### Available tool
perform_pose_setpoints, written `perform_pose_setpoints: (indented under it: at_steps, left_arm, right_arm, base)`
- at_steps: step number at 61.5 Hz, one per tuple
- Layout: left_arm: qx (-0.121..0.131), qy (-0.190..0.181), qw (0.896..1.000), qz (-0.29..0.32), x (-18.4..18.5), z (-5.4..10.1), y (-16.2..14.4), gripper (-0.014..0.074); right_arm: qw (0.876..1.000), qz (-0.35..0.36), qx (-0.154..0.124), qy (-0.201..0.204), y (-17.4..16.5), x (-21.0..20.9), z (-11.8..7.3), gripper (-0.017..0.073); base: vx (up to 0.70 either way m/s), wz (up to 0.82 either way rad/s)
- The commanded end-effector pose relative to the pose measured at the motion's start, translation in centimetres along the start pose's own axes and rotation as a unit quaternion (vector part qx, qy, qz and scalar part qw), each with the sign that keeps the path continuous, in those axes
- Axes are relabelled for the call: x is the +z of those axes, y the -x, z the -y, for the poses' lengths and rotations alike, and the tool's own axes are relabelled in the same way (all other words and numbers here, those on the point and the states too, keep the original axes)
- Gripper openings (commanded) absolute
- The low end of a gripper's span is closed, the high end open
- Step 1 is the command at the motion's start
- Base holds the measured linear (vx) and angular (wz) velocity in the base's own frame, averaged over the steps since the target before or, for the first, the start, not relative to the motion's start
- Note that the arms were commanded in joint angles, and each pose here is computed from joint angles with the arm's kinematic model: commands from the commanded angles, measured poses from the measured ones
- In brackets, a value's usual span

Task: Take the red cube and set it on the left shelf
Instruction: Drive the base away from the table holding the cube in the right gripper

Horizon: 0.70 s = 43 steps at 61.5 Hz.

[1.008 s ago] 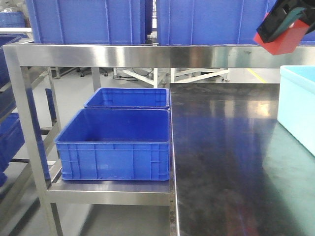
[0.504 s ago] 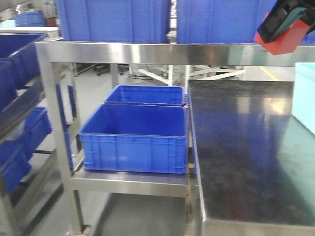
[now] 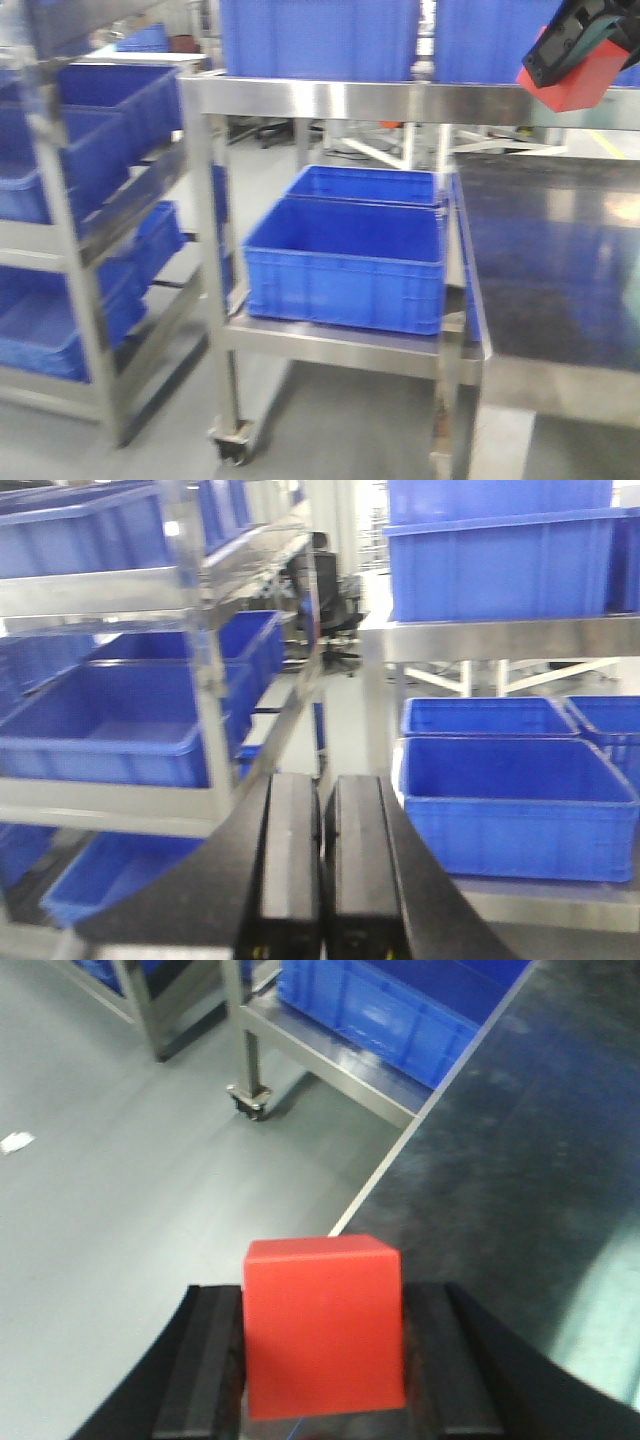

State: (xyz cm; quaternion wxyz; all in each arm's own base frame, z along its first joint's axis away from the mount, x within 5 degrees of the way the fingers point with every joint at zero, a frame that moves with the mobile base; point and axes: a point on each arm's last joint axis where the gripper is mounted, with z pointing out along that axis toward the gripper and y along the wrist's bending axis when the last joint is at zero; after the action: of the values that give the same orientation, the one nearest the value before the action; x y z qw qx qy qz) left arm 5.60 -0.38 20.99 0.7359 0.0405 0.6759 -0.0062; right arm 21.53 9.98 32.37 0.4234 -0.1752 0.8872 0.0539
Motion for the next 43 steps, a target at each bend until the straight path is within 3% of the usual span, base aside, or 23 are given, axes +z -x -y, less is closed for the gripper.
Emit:
perform_pose_setpoints:
  at_steps: [1,43]
  left_arm:
    - [-0.002,0.004,1.000,0.027,0.08,-0.05,-0.04,0.0106]
    - [-0.002,0.004,1.000,0.027,0.08,-0.05,-0.04,0.0106]
  right_arm:
    - [0.998,0.058,-0.004,0.004,1.67,-1.17,0.04,0.0059]
    - [0.998,0.058,-0.004,0.004,1.67,-1.17,0.04,0.0059]
  base:
    - [-0.21,0.13]
    - [-0.20,0.36]
